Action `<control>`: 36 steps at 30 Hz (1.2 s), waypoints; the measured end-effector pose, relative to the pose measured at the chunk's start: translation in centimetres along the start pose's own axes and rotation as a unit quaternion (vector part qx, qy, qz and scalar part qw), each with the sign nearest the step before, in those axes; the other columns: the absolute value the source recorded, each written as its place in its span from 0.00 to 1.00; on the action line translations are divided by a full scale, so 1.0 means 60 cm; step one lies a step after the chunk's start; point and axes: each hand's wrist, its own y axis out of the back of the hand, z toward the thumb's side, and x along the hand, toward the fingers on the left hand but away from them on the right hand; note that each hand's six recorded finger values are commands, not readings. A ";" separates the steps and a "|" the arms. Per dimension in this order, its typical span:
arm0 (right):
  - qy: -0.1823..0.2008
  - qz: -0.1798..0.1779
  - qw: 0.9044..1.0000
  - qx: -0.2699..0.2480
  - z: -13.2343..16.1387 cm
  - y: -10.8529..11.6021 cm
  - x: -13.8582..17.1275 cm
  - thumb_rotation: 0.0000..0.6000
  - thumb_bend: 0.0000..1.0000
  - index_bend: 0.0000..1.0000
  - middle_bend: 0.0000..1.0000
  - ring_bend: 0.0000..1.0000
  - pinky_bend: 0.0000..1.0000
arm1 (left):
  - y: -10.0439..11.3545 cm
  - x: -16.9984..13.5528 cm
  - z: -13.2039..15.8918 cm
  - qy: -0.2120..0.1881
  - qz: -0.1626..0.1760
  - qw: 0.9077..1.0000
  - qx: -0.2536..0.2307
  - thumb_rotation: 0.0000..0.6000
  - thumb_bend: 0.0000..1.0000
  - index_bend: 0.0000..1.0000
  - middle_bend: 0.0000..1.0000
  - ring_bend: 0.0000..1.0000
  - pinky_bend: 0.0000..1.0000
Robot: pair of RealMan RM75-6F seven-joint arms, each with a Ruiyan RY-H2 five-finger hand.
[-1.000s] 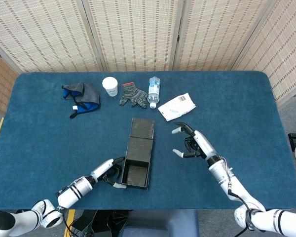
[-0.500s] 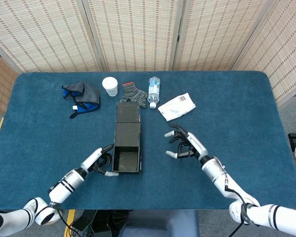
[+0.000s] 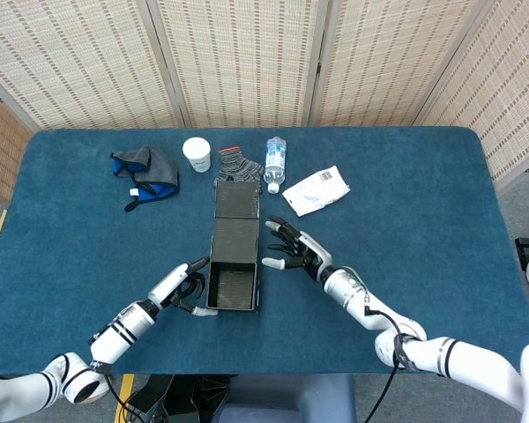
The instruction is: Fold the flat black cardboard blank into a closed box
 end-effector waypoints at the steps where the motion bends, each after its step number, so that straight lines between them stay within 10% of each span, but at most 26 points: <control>1: 0.001 0.005 1.000 -0.005 0.000 -0.005 -0.010 1.00 0.00 0.00 0.00 0.00 0.12 | -0.001 0.001 0.001 0.000 -0.001 1.000 0.001 1.00 0.11 0.30 0.33 0.69 0.89; 16: 0.076 0.083 0.994 0.001 0.052 -0.058 -0.050 1.00 0.00 0.00 0.00 0.00 0.12 | 0.003 0.003 -0.010 0.025 -0.011 1.000 0.001 1.00 0.11 0.30 0.33 0.69 0.89; 36: 0.106 0.147 0.971 0.154 0.085 -0.066 0.020 1.00 0.00 0.00 0.04 0.00 0.13 | 0.007 0.013 -0.024 0.051 -0.020 0.998 -0.012 1.00 0.11 0.30 0.33 0.68 0.89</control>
